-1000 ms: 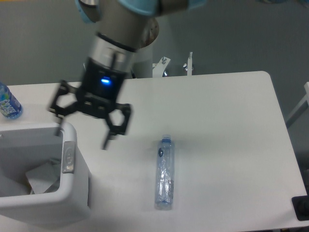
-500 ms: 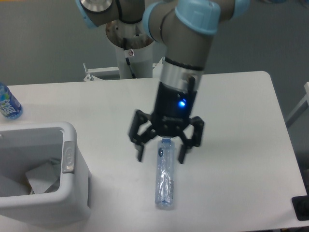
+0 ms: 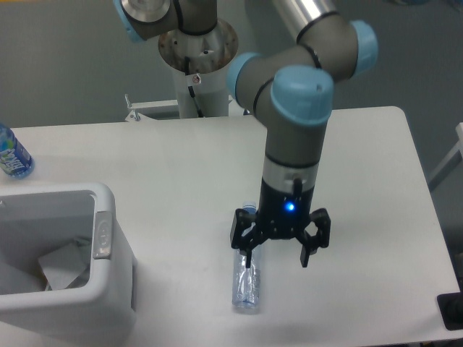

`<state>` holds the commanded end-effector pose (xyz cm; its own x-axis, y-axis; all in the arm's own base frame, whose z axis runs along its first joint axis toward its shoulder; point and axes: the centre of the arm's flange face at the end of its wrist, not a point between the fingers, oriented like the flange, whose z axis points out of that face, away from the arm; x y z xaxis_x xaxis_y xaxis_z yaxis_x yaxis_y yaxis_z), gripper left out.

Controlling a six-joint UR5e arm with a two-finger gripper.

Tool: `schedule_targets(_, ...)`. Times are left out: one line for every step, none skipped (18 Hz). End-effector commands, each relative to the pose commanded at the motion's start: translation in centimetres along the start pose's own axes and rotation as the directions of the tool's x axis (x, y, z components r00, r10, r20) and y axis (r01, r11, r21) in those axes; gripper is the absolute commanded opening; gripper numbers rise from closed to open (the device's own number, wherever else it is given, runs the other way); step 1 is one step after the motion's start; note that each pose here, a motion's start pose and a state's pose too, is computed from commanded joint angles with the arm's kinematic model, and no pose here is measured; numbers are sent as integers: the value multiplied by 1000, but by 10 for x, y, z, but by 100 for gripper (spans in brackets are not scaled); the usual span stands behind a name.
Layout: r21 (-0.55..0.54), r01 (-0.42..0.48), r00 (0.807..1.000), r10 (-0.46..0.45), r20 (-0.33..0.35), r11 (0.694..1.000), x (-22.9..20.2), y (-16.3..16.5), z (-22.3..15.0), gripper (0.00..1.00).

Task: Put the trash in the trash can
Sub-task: 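Move the open gripper over the clear plastic water bottle, then lower the gripper around the bottle's cap end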

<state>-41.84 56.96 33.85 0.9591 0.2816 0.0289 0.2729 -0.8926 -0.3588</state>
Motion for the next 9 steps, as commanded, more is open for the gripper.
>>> schedule_targets(-22,-33,999,32,-12,999,1,1,18,100)
schedule_targets(-35,-66,998,65,-22,997,2,1,33,100)
schedule_targets(-53,-86,996,84,-29,995,0,3,48,100)
schedule_targets(-70,-96,995,94,-35,993,-2,5,60,100)
schedule_targets(-81,-109,993,106,-44,991,6,5,70,100)
schedule_targets(-85,-114,993,111,-48,990,10,4,73,100)
schedule_targets(-91,-115,993,110,-53,989,10,5,79,100)
schedule_targets(-101,-114,992,108,-62,988,15,7,85,100)
schedule_targets(-112,-118,991,110,-71,987,22,9,92,100)
